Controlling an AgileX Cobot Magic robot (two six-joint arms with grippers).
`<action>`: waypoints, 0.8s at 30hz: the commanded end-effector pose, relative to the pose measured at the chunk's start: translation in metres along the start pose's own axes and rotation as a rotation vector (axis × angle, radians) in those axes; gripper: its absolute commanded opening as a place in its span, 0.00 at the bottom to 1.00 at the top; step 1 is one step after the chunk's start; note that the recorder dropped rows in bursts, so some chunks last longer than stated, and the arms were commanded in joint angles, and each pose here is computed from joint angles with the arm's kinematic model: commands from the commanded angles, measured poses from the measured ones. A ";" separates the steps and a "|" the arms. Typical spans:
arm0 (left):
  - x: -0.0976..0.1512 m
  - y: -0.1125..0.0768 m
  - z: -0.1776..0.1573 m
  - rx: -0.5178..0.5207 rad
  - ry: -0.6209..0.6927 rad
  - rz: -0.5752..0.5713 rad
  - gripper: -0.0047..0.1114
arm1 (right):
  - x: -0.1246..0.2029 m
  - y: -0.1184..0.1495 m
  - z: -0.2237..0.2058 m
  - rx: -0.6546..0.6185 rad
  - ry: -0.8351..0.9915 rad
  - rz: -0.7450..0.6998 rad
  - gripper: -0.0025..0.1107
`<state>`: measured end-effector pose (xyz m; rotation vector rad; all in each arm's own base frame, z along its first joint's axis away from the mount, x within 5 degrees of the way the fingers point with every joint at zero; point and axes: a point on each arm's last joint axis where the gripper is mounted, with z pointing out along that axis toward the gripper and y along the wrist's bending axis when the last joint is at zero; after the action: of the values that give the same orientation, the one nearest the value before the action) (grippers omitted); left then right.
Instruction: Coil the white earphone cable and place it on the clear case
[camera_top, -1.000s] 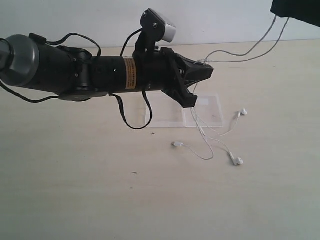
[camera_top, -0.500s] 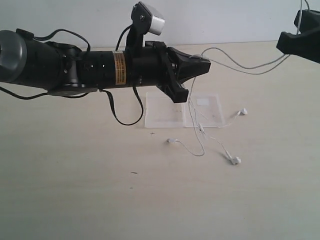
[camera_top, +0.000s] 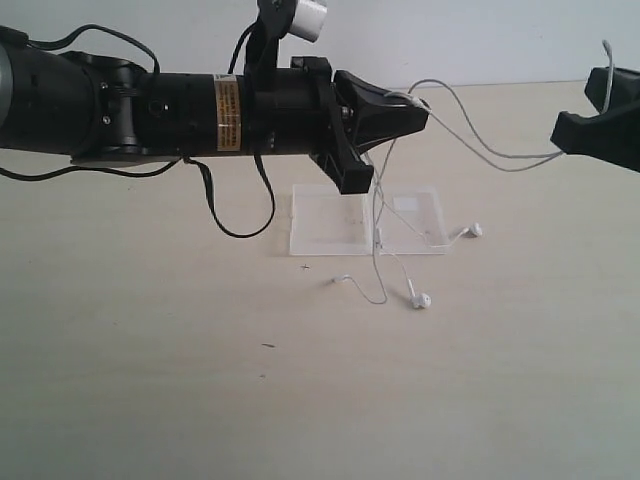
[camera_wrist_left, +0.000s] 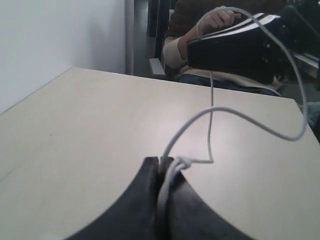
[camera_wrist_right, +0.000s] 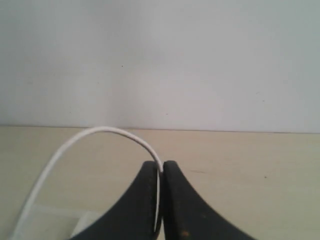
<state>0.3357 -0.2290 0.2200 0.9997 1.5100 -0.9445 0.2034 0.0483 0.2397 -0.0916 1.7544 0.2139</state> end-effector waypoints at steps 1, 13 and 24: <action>-0.003 0.000 -0.002 -0.010 -0.003 -0.007 0.04 | 0.004 -0.001 0.001 -0.001 0.037 -0.003 0.22; 0.001 0.006 -0.003 -0.080 0.053 -0.006 0.04 | 0.012 0.000 -0.001 -0.007 0.123 -0.016 0.47; 0.001 0.007 -0.003 -0.087 0.049 -0.011 0.04 | 0.005 0.001 -0.013 -0.019 0.127 -0.020 0.67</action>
<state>0.3409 -0.2256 0.2147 0.9835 1.5874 -0.8601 0.1922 0.0483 0.2348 -0.1345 1.8858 0.2159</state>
